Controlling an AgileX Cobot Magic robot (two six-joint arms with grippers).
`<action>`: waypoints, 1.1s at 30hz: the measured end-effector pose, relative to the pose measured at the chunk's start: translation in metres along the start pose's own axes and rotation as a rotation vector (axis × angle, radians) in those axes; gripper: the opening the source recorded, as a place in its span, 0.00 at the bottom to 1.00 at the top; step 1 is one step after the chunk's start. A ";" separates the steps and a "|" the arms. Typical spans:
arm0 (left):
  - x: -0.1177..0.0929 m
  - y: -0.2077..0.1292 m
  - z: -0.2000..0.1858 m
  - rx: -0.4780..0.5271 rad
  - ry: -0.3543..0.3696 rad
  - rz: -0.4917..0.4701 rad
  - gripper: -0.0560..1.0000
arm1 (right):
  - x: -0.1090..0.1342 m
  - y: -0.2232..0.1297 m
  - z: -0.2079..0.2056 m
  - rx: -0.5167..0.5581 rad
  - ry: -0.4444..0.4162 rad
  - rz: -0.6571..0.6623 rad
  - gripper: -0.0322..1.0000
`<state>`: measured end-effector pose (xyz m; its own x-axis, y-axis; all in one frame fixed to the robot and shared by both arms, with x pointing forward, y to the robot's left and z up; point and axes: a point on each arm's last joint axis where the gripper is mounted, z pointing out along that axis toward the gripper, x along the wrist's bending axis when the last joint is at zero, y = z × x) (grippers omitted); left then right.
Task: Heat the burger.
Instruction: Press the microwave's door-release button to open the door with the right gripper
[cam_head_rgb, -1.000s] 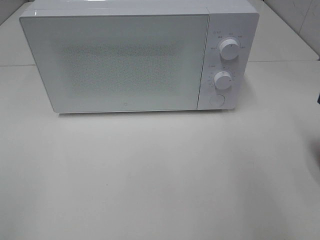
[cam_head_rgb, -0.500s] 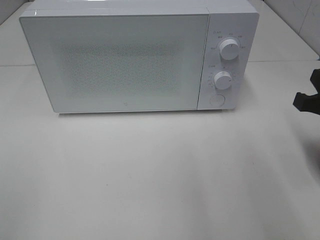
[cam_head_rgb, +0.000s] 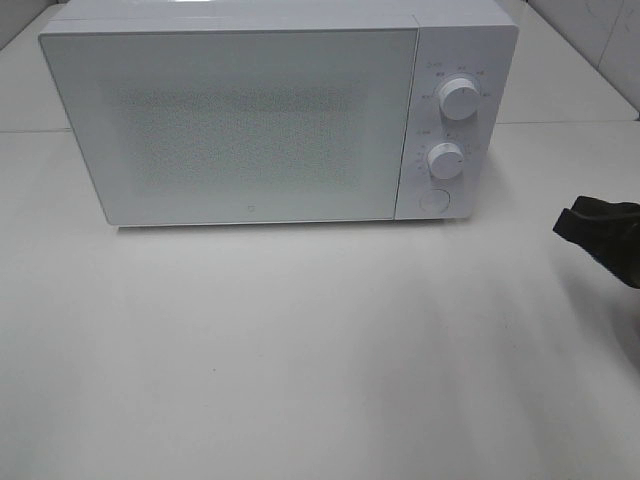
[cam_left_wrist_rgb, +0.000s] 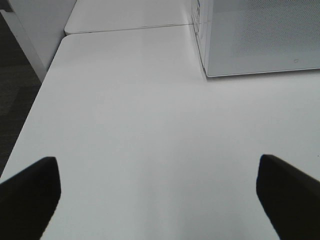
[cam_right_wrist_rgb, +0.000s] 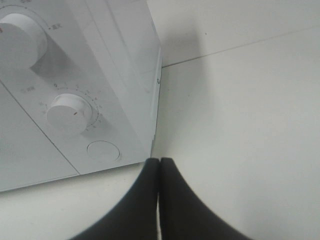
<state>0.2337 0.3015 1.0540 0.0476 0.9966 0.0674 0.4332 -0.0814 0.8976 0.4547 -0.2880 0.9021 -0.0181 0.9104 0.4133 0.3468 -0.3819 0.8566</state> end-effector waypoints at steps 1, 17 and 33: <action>0.000 0.000 0.000 0.000 0.000 0.000 0.99 | -0.001 -0.002 0.001 0.008 -0.004 0.124 0.06; 0.000 0.000 0.000 0.000 0.000 0.000 0.99 | 0.016 -0.037 0.012 0.077 -0.100 0.743 0.06; 0.000 0.000 0.000 0.000 0.000 0.000 0.99 | 0.052 -0.034 0.064 0.052 -0.097 0.910 0.06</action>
<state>0.2337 0.3015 1.0540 0.0476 0.9966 0.0674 0.4332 -0.0814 0.8976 0.5022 -0.2175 0.8742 0.3607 0.2723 0.8921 0.2303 -0.9528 0.1977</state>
